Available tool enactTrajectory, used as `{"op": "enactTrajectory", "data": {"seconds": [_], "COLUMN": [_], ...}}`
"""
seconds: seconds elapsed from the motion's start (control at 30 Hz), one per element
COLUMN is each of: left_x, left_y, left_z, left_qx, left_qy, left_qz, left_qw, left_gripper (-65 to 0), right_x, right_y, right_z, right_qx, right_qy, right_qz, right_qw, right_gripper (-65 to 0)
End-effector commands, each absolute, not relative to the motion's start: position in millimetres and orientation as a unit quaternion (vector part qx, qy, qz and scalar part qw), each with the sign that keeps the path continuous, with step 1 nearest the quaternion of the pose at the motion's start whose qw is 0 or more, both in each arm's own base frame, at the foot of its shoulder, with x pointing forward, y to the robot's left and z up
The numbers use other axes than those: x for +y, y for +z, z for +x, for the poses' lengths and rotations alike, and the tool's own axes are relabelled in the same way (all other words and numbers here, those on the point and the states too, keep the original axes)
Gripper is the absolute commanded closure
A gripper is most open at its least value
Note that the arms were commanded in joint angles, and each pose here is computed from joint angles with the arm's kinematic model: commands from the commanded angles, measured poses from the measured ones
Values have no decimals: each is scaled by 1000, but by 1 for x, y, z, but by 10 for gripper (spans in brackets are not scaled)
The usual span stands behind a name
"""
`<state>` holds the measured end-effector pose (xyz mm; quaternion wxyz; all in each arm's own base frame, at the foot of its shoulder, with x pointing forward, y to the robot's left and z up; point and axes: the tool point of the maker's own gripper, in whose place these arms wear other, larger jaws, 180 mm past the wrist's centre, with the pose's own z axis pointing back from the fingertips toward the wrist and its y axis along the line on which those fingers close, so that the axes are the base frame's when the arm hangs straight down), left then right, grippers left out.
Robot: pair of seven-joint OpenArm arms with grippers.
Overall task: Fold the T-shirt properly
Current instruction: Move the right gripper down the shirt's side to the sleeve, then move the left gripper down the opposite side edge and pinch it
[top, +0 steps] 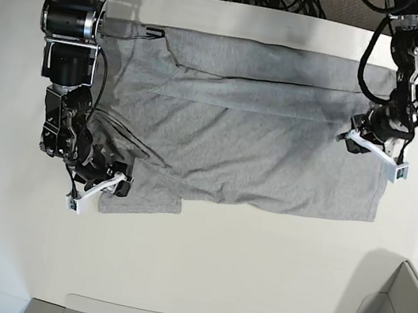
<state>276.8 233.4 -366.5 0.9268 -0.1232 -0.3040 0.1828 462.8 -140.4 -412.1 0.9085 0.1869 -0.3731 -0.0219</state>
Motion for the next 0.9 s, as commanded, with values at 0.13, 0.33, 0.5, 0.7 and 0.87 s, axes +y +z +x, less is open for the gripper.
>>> {"op": "enactTrajectory", "data": {"seconds": [0.13,0.33,0.5,0.7,0.87], "left_x": [253,316,359,337,339], "left_y": [-339,-327,-346,-370,-372], "left_z": [334,397,422,442,444], "left_qx": [-352,-382,-377,-349,-357], "left_qy": [199,258,295,236,240], "left_qz": [-131,-111,-71,-37,-33], "left_qw": [905,880,875,906,902], "left_gripper": [-182,-208,-208,-208,-209], "right_x": [-146,-160,-161,-161,-161], "right_y": [-395,-395,-396,-395,-395], "right_z": [475,473,473,473,473], "right_qx": [-389,-389,-388,-389,-390], "right_qy": [-13,-14,-15,-14,-14], "right_qz": [183,172,171,171,171], "right_qw": [903,905,906,905,905], "right_gripper": [-253,-253,-253,-252,-252]}}
